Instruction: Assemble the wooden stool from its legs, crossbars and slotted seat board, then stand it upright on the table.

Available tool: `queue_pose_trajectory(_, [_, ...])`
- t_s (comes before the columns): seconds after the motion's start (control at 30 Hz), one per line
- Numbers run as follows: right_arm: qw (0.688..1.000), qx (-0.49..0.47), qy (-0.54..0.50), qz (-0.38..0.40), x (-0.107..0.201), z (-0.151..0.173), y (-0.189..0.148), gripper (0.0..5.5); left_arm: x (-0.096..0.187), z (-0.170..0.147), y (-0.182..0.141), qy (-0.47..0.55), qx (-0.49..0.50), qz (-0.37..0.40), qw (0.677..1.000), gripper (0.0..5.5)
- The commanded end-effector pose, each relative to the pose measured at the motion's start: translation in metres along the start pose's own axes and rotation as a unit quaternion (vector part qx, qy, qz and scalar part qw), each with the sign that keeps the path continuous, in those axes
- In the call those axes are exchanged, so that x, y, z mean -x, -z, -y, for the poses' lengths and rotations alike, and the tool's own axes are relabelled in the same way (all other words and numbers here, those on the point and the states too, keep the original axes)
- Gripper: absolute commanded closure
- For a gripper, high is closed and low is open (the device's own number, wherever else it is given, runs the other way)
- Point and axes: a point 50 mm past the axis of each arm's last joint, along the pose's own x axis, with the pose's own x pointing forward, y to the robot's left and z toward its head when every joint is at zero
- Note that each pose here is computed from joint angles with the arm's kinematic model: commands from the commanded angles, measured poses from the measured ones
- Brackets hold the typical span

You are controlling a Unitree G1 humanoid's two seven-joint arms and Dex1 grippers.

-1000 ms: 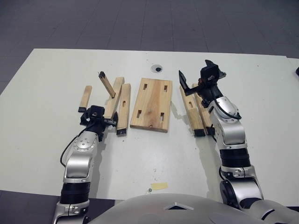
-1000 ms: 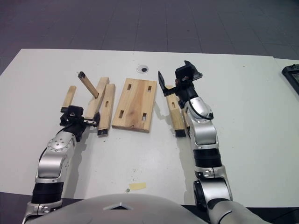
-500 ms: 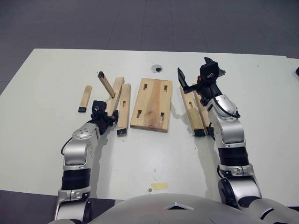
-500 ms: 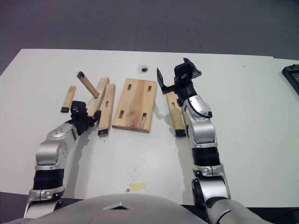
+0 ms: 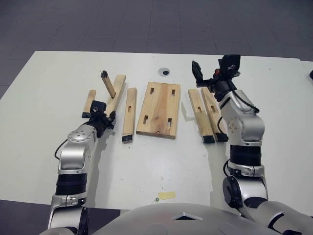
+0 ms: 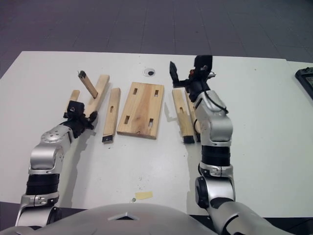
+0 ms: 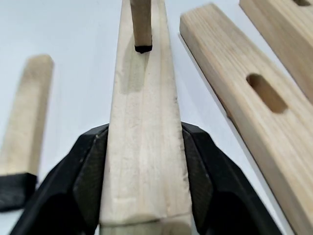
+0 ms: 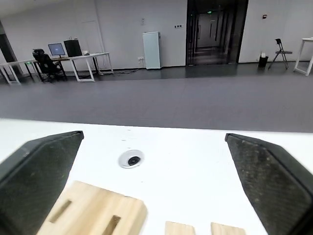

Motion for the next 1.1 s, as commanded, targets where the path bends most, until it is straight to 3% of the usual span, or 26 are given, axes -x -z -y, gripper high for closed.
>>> queue_pose_trajectory(0.03, [0.945,-0.250,-0.210,0.002,-0.001,-0.040,-0.042,0.10,0.020,0.006,-0.076,0.044,-0.048,0.237,0.969,3.46])
queue_pose_trajectory(0.23, [0.914,-0.300,-0.270,-0.040,-0.022,-0.069,-0.044,0.10,0.028,0.032,-0.095,0.108,-0.090,0.286,0.948,3.46])
queue_pose_trajectory(0.47, [0.902,-0.319,-0.285,-0.054,-0.051,-0.090,-0.048,0.10,0.026,0.053,-0.091,0.158,-0.107,0.282,0.940,3.46])
queue_pose_trajectory(1.1, [0.896,-0.344,-0.277,-0.049,-0.065,-0.093,-0.048,3.35,0.021,0.059,-0.088,0.177,-0.124,0.278,0.936,3.46])
